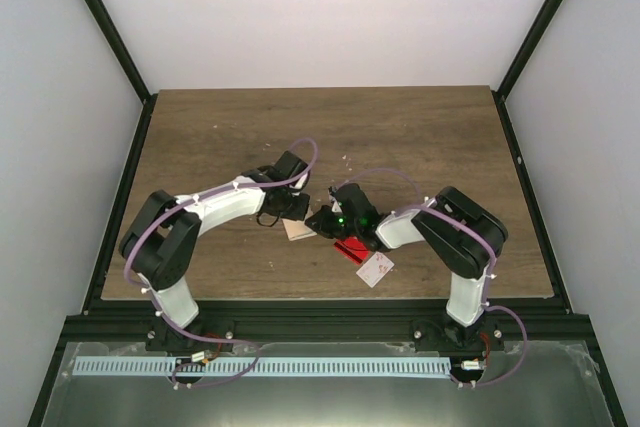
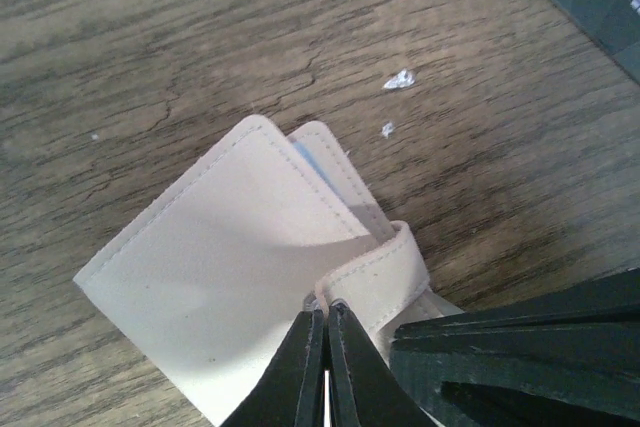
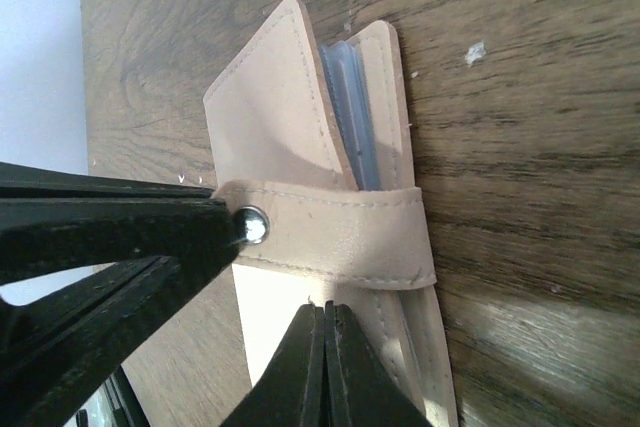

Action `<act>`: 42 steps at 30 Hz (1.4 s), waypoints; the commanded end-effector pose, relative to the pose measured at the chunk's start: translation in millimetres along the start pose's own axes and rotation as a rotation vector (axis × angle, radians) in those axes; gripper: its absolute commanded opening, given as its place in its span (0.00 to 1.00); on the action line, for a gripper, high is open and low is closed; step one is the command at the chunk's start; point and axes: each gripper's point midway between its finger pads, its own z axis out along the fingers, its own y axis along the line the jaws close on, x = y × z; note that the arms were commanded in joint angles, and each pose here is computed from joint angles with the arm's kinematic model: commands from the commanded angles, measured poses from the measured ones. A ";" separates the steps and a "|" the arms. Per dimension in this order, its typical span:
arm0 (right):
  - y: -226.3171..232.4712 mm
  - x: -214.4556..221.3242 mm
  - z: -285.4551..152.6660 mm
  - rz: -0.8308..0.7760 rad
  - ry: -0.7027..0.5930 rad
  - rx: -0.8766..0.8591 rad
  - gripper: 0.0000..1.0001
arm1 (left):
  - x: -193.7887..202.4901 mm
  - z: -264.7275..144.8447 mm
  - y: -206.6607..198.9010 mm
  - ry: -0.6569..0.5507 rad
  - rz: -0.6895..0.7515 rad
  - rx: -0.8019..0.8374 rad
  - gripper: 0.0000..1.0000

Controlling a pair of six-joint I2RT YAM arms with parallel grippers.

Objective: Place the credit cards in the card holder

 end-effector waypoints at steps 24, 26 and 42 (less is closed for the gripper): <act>-81.8 35.5 4.5 0.076 0.107 0.269 0.01 | 5.0 9.0 17.1 -0.005 -0.017 -0.061 0.04; -82.4 35.7 4.8 0.076 0.109 0.271 0.01 | 6.4 11.5 17.4 0.003 -0.017 -0.062 0.04; -82.7 35.7 5.0 0.074 0.113 0.278 0.01 | 34.5 23.1 29.7 0.059 -0.056 -0.093 0.04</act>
